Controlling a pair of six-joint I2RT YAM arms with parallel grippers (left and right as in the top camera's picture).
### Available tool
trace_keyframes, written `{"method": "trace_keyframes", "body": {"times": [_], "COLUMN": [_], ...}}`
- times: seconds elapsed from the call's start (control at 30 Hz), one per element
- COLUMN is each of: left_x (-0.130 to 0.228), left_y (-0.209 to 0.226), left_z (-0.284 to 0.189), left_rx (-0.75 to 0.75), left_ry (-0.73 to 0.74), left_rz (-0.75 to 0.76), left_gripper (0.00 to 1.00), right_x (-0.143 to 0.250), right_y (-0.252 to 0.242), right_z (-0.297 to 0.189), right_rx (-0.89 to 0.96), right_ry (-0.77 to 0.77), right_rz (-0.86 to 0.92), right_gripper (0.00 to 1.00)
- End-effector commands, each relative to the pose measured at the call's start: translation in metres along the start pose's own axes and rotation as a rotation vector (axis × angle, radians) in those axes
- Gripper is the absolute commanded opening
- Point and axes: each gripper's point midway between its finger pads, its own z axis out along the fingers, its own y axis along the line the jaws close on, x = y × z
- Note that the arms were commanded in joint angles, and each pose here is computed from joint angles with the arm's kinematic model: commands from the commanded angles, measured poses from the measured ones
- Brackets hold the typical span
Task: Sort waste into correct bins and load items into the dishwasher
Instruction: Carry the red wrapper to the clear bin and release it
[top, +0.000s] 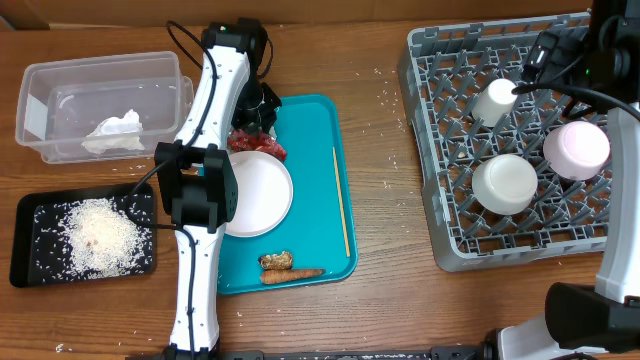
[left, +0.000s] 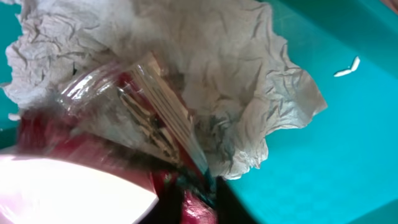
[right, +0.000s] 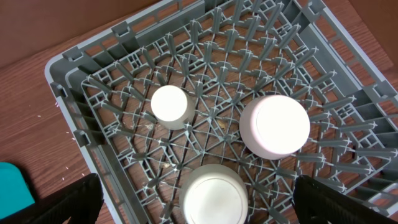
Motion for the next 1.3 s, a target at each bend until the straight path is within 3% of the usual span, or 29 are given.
{"method": "trace_keyframes", "body": {"times": [0.0, 0.27, 0.6, 0.77, 1.03, 1.27], "left_x": [-0.001, 0.016, 0.019, 0.011, -0.059, -0.128], "left_y": [0.001, -0.006, -0.011, 0.0, 0.052, 0.113], "left_z": [0.005, -0.024, -0.116, -0.139, -0.15, -0.168], "left_rx": [-0.014, 0.083, 0.25, 0.289, 0.242, 0.302], "left_ry": [0.001, 0.066, -0.091, -0.138, -0.305, -0.43], "left_rz": [-0.005, 0.039, 0.094, 0.071, -0.07, -0.236], "left_gripper": [0.04, 0.04, 0.04, 0.04, 0.04, 0.04], "right_x": [-0.002, -0.002, -0.002, -0.002, -0.001, -0.002], "right_y": [-0.001, -0.001, -0.001, -0.001, -0.001, -0.001], "right_z": [0.0, 0.0, 0.0, 0.0, 0.0, 0.0], "right_rx": [0.005, 0.005, 0.005, 0.005, 0.005, 0.005], "right_ry": [-0.007, -0.007, -0.007, -0.007, -0.006, -0.007], "right_rz": [0.009, 0.009, 0.009, 0.009, 0.009, 0.008], "right_gripper": [1.0, 1.0, 1.0, 1.0, 1.0, 1.0]}}
